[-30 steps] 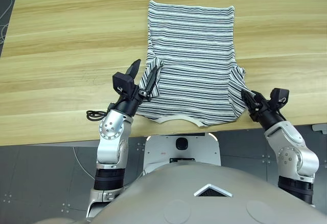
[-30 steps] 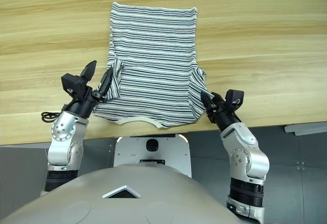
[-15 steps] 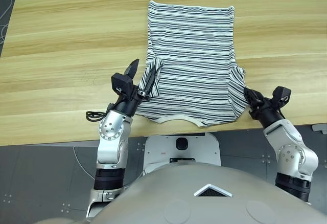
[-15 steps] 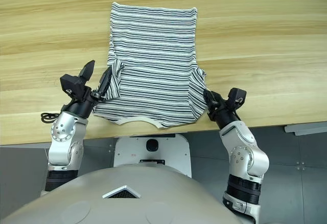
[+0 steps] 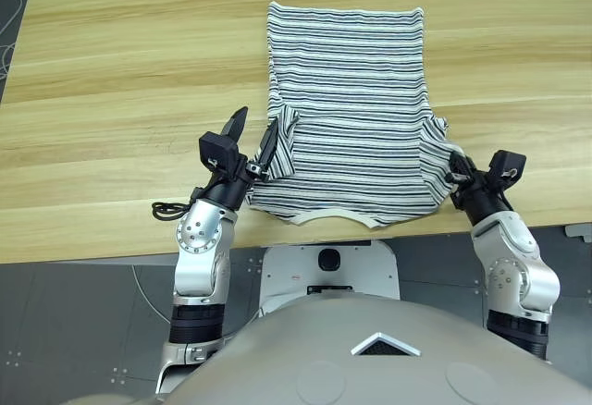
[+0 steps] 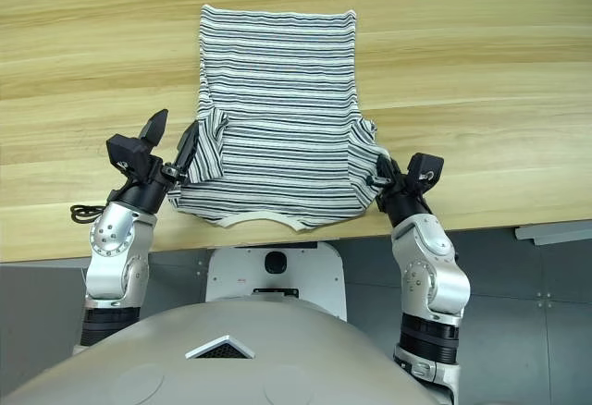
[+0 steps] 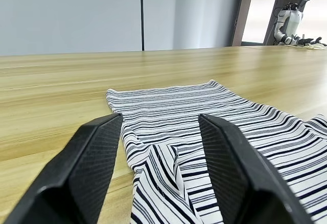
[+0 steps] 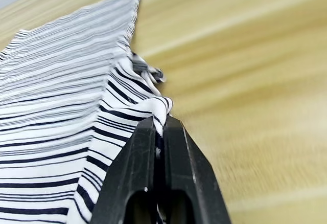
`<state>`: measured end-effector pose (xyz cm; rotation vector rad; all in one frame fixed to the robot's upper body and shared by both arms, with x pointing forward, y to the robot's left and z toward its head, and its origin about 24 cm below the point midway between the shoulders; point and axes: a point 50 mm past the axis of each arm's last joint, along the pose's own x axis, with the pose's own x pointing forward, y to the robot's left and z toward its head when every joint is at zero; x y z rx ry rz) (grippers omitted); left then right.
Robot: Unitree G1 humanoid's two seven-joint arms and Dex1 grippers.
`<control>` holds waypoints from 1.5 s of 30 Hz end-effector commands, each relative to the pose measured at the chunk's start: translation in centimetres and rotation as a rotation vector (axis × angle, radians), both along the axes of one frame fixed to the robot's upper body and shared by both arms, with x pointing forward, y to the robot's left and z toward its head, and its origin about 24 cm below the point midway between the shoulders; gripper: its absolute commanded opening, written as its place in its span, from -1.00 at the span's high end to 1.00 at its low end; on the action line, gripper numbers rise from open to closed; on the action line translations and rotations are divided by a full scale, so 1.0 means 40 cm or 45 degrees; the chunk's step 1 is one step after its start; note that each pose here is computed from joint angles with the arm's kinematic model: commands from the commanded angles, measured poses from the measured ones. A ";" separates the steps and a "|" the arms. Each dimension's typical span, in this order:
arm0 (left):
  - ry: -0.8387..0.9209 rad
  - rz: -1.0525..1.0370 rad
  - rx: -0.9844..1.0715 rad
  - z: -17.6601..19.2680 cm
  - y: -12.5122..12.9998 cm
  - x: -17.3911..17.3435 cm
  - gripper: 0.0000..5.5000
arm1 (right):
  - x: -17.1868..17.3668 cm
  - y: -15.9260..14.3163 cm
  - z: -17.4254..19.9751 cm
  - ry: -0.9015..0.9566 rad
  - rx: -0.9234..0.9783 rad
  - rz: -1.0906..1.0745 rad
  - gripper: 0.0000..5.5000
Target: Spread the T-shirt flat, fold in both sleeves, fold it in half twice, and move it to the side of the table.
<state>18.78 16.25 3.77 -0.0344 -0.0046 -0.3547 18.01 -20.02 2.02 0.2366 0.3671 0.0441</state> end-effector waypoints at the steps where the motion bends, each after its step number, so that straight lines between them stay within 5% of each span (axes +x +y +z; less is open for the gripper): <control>1: 0.008 0.013 0.006 -0.006 0.001 -0.001 -0.01 | 0.014 0.030 0.014 -0.123 -0.270 0.205 0.96; 13: 0.010 0.014 0.012 -0.009 0.000 -0.001 -0.01 | -0.016 0.074 -0.023 -0.194 -0.770 0.658 0.96; 28: 0.012 0.012 0.012 -0.011 -0.001 0.002 -0.01 | -0.010 0.101 -0.007 -0.596 -1.429 0.978 0.96; 39: 0.014 0.012 0.016 -0.012 -0.003 0.002 -0.01 | -0.017 0.080 -0.036 -0.485 -1.627 1.112 0.96; 45: 0.015 0.012 0.015 -0.012 -0.002 0.002 -0.01 | -0.020 0.072 -0.035 -0.488 -1.662 1.157 0.59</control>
